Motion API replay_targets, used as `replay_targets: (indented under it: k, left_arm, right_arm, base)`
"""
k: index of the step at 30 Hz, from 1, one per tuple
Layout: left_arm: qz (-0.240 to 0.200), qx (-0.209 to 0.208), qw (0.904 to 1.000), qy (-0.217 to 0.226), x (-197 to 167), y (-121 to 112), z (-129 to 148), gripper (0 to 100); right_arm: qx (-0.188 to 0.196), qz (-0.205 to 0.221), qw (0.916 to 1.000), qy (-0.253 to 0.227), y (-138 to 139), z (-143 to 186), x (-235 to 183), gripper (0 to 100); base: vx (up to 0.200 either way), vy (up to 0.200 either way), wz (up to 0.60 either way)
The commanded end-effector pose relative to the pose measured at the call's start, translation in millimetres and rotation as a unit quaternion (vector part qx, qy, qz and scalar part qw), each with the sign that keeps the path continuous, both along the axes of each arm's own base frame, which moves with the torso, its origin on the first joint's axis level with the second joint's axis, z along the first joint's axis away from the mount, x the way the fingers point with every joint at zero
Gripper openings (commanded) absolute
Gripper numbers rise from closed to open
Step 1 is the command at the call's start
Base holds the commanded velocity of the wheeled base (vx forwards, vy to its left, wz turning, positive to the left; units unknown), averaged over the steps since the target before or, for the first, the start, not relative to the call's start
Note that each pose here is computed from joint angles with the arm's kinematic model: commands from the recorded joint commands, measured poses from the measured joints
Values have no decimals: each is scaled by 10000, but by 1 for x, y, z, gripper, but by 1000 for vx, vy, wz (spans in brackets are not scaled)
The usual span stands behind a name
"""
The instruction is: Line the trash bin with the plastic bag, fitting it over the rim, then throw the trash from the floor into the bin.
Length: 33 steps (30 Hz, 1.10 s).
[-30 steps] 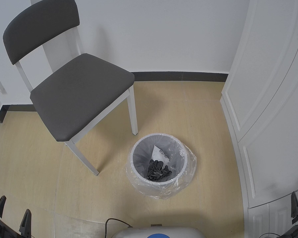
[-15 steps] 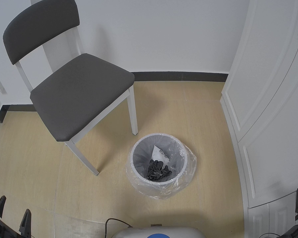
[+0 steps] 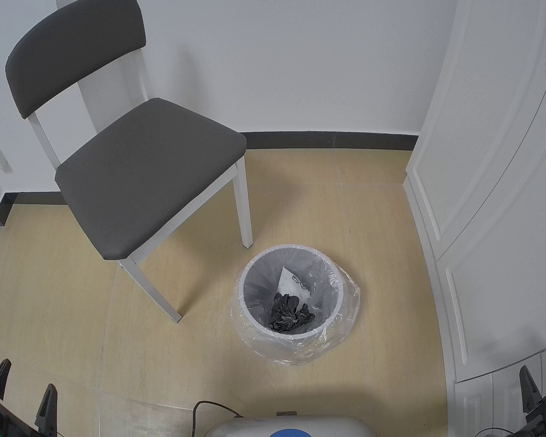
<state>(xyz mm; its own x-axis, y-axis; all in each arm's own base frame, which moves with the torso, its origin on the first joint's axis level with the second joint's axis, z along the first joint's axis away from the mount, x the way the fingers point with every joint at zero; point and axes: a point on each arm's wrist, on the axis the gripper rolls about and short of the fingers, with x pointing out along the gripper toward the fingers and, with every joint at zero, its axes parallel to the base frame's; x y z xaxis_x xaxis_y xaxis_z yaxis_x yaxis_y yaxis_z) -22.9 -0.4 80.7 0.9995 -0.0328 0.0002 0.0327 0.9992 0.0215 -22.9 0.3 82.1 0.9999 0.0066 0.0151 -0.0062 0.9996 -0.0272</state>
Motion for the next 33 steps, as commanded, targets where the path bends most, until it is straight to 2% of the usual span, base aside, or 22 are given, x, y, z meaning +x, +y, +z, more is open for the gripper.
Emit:
replay_targets:
  k: [1,8,33]
  left_arm:
    - [-5,-8,10000,17,0,0,-5,100]
    - [3,-31,10000,25,0,0,-5,100]
    - [3,-31,10000,25,0,0,-5,100]
  right_arm:
    - [-41,-33,10000,37,0,-6,0,100]
    - [182,-47,9998,53,0,-6,0,100]
    - [159,-54,9998,45,0,-6,0,100]
  base:
    - [0,0,0]
    - [0,0,0]
    - [0,0,0]
